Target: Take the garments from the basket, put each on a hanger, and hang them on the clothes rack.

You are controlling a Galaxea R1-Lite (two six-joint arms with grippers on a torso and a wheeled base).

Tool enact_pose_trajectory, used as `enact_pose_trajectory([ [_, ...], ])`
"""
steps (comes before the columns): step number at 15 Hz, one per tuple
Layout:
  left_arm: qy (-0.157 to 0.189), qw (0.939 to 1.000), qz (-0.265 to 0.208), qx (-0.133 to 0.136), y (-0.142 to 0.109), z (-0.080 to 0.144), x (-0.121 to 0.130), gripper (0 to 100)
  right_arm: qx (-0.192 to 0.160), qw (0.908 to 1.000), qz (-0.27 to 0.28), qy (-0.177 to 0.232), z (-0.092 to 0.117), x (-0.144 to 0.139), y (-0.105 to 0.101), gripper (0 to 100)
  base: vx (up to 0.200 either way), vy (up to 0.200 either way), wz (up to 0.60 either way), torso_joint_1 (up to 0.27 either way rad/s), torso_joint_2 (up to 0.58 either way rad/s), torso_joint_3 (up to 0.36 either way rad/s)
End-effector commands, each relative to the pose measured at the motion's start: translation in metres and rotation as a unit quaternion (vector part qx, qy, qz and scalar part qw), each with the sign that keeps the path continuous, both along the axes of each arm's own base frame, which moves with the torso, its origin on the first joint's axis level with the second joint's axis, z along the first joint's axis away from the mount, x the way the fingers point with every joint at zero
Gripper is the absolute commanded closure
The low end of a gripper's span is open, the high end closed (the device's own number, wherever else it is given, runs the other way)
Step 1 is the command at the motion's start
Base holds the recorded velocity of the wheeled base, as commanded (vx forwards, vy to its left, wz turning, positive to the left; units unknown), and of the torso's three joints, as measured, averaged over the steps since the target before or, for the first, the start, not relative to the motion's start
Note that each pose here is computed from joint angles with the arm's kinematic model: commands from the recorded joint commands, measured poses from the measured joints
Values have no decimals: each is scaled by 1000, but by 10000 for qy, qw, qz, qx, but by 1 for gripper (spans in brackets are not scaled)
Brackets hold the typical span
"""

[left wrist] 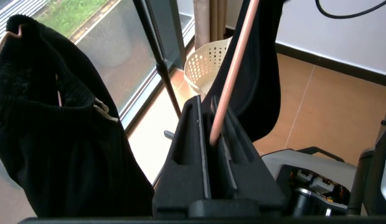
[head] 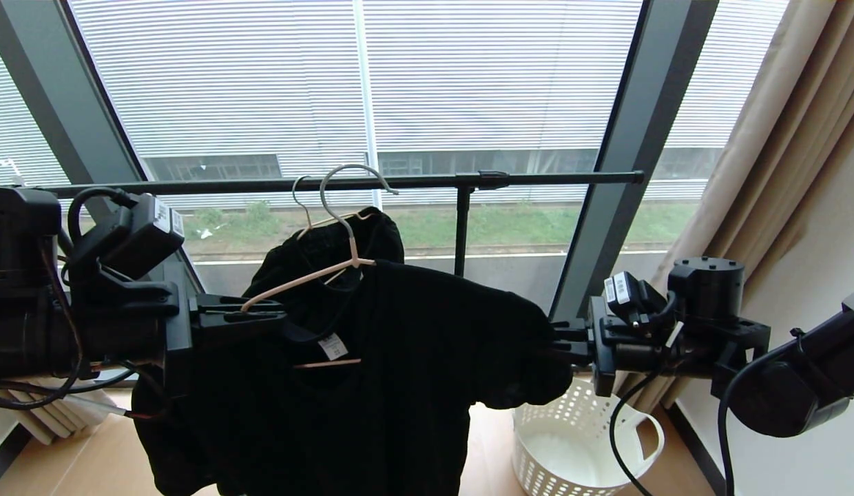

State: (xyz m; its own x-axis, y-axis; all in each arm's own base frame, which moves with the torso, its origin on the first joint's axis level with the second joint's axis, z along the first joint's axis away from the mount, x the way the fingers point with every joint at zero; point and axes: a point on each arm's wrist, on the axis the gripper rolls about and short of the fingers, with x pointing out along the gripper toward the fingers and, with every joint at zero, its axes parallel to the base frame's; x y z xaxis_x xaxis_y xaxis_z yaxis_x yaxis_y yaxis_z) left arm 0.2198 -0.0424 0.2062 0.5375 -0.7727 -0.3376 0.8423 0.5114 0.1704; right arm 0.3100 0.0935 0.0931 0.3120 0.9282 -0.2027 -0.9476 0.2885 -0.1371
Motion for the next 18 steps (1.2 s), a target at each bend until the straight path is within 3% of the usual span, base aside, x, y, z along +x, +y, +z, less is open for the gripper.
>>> enact_pose_trajectory([
  [1, -12, 10000, 10, 0, 0, 0, 0, 100, 4, 10000, -66, -12, 0, 2, -4, 100, 0, 0, 0, 0, 0, 0],
  [10, -121, 9994, 299, -119, 22, 4, -13, 100, -42, 9989, -454, -60, -2, 15, -20, 100, 0, 0, 0, 0, 0, 0],
  [14, -6, 9985, 471, -279, 40, -3, -21, 100, -116, 9978, -646, -82, -2, 16, -19, 100, 0, 0, 0, 0, 0, 0],
  [18, 116, 9983, 498, -287, 42, -9, -21, 100, -118, 9977, -662, -77, -2, 17, -19, 100, 0, 0, 0, 0, 0, 0],
])
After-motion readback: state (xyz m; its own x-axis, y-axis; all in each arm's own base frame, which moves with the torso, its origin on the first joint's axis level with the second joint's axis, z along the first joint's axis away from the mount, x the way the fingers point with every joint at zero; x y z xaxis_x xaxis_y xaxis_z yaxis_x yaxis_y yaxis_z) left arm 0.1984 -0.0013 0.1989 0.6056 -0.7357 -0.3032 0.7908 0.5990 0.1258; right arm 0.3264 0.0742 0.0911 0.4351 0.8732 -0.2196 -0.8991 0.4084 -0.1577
